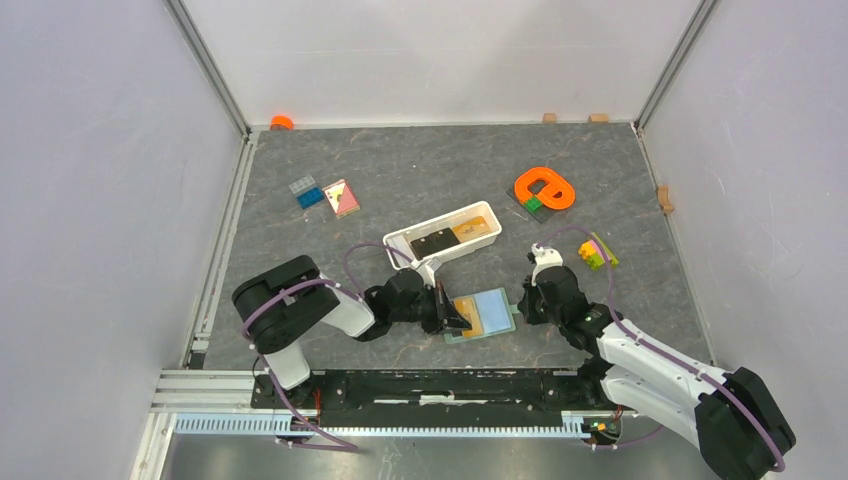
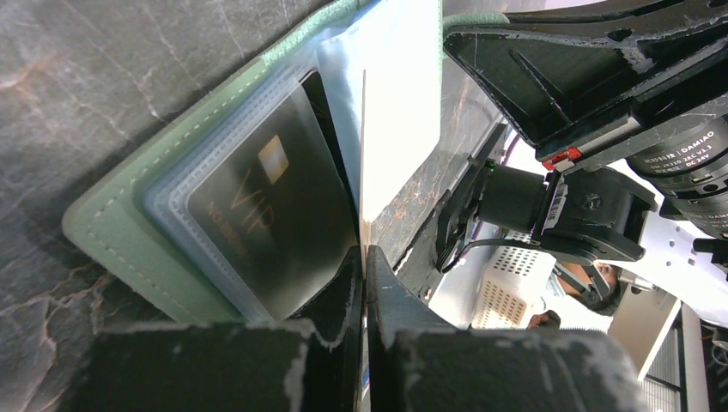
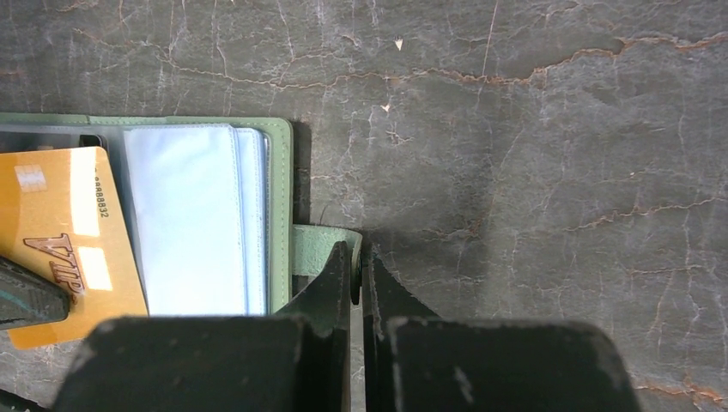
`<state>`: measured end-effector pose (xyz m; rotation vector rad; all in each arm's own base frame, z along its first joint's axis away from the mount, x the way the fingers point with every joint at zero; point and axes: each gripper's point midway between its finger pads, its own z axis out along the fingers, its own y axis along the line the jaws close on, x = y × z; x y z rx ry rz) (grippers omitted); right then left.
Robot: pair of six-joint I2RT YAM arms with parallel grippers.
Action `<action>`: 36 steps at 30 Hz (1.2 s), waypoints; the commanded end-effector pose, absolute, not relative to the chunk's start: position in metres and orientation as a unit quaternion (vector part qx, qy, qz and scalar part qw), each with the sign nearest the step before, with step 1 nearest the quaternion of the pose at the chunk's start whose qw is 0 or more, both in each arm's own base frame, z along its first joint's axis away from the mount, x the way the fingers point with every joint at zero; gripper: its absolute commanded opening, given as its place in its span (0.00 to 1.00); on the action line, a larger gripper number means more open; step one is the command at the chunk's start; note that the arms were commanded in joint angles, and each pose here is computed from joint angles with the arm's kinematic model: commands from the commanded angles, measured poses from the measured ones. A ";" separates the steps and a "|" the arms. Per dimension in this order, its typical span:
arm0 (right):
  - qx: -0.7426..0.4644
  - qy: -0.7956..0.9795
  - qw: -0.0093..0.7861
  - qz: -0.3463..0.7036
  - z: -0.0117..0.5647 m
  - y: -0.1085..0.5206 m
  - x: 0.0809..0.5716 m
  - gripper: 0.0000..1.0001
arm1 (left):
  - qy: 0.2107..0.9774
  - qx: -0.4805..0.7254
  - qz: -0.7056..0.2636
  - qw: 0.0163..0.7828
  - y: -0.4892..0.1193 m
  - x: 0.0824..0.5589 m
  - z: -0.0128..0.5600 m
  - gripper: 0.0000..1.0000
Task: Put the credit cards into the card holder
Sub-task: Insert the credit card into the card holder.
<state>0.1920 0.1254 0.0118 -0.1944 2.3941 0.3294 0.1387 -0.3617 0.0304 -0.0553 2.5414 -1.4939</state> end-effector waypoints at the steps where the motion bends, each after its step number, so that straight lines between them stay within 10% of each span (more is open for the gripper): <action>1: -0.071 0.929 0.347 0.110 0.009 0.120 0.192 0.00 | 0.848 -0.031 -0.520 0.099 -0.370 0.148 0.035 0.02; 36: -0.065 0.934 0.341 0.084 0.008 0.111 0.192 0.00 | 0.878 -0.124 -0.457 0.074 -0.350 0.141 0.001 0.02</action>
